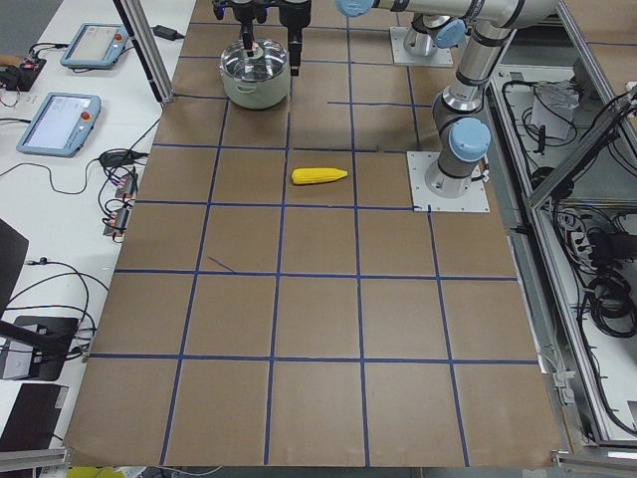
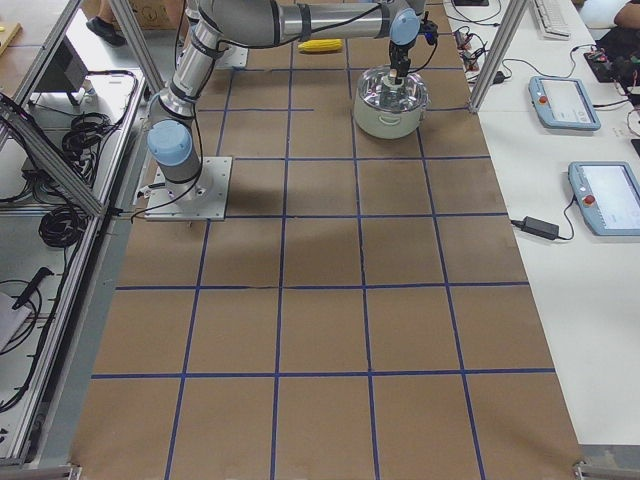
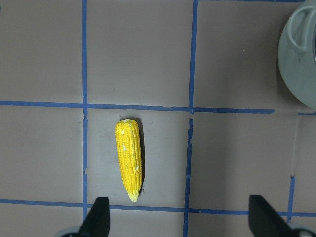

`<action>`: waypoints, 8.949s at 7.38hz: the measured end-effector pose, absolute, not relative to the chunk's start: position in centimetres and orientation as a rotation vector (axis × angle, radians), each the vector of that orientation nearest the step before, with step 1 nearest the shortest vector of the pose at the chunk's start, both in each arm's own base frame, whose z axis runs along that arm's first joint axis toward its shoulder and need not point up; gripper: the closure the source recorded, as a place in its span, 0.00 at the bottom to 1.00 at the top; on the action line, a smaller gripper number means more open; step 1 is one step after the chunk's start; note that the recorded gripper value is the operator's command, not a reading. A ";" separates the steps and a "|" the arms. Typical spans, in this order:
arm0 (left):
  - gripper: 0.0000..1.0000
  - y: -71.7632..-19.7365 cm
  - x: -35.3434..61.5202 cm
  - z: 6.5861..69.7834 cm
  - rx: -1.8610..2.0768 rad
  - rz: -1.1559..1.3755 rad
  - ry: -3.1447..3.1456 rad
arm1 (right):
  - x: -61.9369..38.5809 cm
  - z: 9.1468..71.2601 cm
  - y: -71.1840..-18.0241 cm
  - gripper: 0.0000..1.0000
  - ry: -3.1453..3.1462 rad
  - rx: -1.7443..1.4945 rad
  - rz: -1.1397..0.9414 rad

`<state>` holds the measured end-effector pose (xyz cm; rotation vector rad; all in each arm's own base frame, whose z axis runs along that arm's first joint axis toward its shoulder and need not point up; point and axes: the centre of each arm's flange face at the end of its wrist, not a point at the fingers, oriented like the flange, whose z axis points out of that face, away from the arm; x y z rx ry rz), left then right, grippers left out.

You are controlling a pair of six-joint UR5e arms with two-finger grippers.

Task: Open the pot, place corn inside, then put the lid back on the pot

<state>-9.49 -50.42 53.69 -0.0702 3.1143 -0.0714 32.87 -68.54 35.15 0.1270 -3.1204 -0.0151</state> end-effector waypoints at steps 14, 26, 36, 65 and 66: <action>0.00 -51.6 -2.2 39.4 -0.140 0.139 3.142 | 16.4 54.1 -62.0 0.64 -3.107 0.208 -0.206; 0.86 -49.7 0.2 18.6 -0.137 0.196 3.164 | 11.5 47.7 -53.2 0.70 -3.124 0.166 -0.064; 0.87 -73.0 -31.2 38.2 0.144 -0.094 3.198 | 11.0 48.9 -54.2 0.72 -3.116 0.159 0.011; 0.00 -51.7 -11.3 52.2 0.001 -0.087 3.120 | 31.1 39.8 -69.5 0.69 -3.131 0.409 -0.113; 0.00 -51.6 -11.5 52.2 0.005 -0.106 3.119 | 31.5 39.3 -69.6 0.69 -3.131 0.415 -0.123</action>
